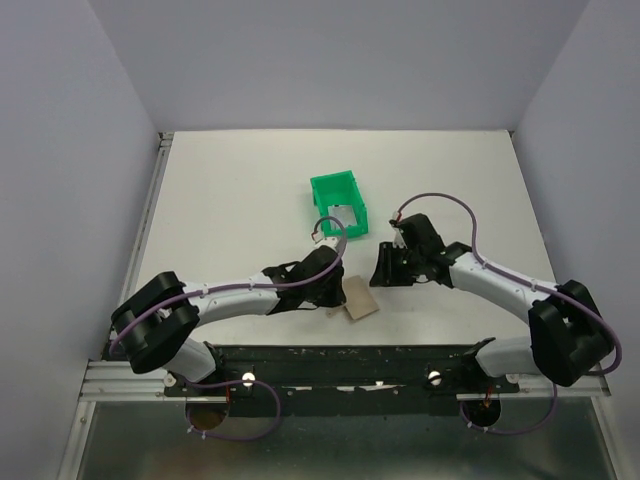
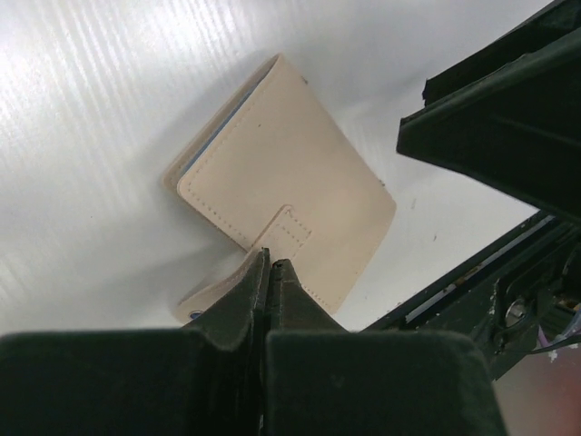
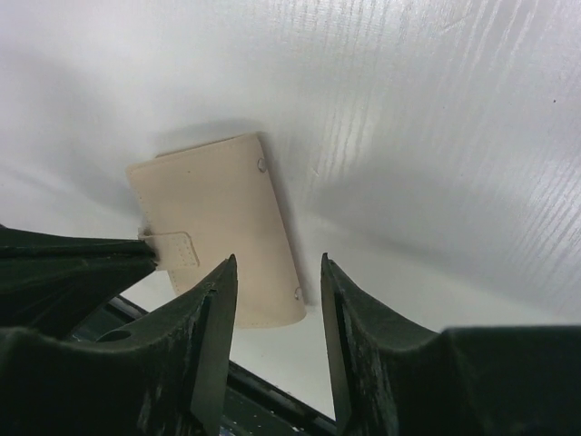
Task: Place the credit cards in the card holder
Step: Close the card holder at the center of the board.
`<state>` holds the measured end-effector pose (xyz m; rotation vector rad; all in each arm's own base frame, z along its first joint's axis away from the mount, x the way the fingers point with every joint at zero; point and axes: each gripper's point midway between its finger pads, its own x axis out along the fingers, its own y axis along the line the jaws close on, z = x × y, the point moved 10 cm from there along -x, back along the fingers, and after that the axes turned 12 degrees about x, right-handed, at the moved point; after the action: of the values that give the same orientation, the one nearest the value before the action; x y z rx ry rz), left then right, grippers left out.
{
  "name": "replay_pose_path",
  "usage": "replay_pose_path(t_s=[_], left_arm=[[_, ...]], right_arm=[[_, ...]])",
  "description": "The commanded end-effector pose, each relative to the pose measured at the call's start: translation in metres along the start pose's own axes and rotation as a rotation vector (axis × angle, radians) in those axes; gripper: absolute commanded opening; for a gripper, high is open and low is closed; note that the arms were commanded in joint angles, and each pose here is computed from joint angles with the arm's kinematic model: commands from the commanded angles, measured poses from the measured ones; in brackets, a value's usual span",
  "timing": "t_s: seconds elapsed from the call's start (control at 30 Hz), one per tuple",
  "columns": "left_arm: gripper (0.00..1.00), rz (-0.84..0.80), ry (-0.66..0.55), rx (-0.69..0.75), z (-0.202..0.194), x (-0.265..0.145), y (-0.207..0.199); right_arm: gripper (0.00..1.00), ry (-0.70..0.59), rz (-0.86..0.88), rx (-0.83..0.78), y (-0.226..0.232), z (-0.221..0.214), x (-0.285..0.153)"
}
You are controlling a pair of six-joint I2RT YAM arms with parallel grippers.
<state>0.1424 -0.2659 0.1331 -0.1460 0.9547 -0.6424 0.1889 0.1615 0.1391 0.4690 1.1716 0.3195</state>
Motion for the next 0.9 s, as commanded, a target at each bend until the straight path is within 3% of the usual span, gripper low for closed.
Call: replay_pose_path(t_s=[0.0,0.53,0.87], left_arm=[[0.00,0.007,0.030,-0.017,-0.013,0.002,0.006],[0.00,0.034,0.092,-0.024,-0.031,0.019,0.016],[0.00,0.009,0.115,-0.034,-0.039,0.023,0.018]], right_arm=[[0.50,0.087,0.077,-0.011,-0.006,-0.004,0.009],[0.53,0.235,0.122,0.044,-0.013,-0.013,0.037],[0.52,0.290,0.281,0.067,-0.009,-0.021,0.043]])
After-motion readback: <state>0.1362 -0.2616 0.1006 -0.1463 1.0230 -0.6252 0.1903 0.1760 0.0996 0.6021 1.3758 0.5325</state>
